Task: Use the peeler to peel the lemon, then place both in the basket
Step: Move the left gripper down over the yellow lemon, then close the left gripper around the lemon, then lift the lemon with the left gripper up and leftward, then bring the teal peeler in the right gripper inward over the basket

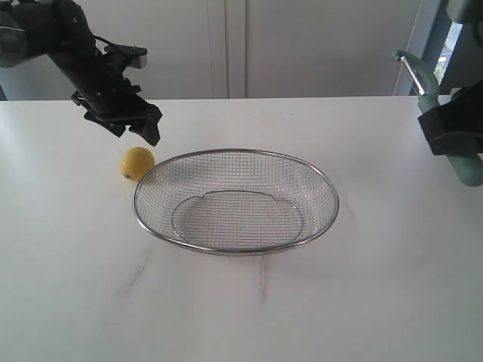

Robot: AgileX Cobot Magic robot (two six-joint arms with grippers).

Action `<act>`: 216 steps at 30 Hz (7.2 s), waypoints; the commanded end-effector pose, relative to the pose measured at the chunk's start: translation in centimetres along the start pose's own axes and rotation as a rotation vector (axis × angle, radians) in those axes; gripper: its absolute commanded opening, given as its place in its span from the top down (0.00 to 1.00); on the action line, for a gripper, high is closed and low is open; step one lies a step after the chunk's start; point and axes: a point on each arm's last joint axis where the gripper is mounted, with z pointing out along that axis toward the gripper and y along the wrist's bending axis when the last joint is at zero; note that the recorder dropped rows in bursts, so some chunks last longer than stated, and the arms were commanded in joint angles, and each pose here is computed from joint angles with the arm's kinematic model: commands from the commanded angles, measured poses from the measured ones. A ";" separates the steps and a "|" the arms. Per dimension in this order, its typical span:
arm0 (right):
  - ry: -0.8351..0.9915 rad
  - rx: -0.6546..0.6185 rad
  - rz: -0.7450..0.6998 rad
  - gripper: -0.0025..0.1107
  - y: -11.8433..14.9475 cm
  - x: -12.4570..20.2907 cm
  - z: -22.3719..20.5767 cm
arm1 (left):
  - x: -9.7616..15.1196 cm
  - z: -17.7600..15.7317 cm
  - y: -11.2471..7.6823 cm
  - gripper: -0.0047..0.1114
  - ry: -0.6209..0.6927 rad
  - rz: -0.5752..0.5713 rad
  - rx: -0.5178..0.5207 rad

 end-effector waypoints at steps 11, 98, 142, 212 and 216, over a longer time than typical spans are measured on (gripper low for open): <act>-0.013 0.002 -0.002 0.98 0.0 0.0 -0.3 | 0.9 3.2 0.3 0.27 0.075 -0.057 0.016; -0.013 0.002 -0.002 0.98 0.0 0.0 -0.3 | 2.1 -6.6 -0.9 0.96 0.241 0.024 -0.047; -0.013 0.002 -0.002 0.98 0.0 0.0 -0.3 | 16.9 -22.7 -11.9 0.96 -0.287 0.294 0.269; 0.019 -0.194 0.076 0.98 3.7 -2.2 9.8 | 16.8 -18.4 -11.6 0.96 -0.495 0.457 0.182; 0.061 -0.233 0.027 0.98 5.6 -2.0 10.9 | 16.9 -18.4 -11.6 0.96 -0.492 0.458 0.187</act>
